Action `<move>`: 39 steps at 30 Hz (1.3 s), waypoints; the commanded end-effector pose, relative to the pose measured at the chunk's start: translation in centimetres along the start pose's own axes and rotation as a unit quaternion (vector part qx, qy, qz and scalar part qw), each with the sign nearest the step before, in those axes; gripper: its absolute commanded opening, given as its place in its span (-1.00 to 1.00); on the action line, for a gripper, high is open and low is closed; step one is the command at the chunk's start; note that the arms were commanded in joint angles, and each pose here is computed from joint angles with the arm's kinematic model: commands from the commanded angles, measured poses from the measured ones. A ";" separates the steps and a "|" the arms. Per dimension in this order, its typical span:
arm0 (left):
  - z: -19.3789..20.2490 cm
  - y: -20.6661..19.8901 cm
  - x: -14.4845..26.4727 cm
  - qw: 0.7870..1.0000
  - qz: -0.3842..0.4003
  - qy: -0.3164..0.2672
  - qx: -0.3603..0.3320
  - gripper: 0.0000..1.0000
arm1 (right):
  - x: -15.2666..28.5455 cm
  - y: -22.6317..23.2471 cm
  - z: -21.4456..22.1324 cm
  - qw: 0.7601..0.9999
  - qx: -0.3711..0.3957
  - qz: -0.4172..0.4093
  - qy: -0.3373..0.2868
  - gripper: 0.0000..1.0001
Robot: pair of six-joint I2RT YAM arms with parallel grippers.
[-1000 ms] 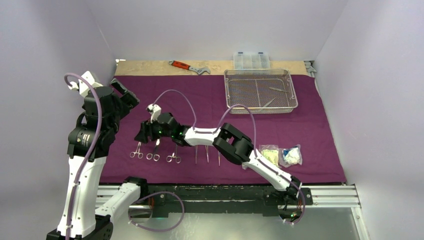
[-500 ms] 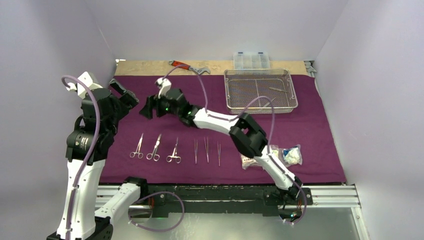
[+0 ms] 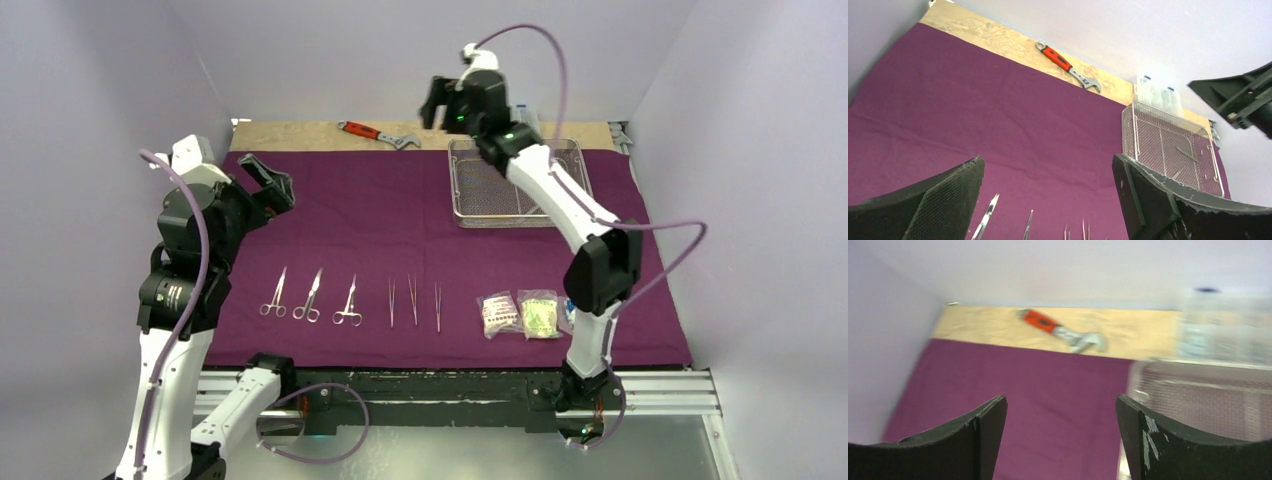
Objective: Open and lay out the surgical kit
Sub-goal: Pick up the medical item from the container.
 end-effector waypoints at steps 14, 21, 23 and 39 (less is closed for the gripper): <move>2.4 -1.7 -6.0 0.994 0.082 0.042 -0.051 0.91 | 9.3 -22.8 7.0 0.896 -0.145 0.317 0.276 0.18; 1.1 -3.1 -12.1 0.995 0.053 0.004 -0.086 0.87 | 6.8 -25.3 11.4 0.878 -0.175 0.317 0.313 -0.24; 1.5 -3.3 -13.5 0.995 0.058 0.008 -0.084 0.86 | 6.5 -25.5 12.9 0.865 -0.185 0.325 0.335 -0.26; 3.5 -3.0 -19.4 0.993 0.057 0.000 -0.099 0.85 | 5.1 -25.8 19.9 0.808 -0.239 0.349 0.410 -0.34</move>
Point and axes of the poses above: each gripper's point midway between its finger pads, its own x axis back along the fingers, its own y axis along the line the jaws close on, z = x × y, the point moved 7 cm from there along x, back along the fingers, and after that the axes turned 13 degrees about x, right-handed, at the moved point
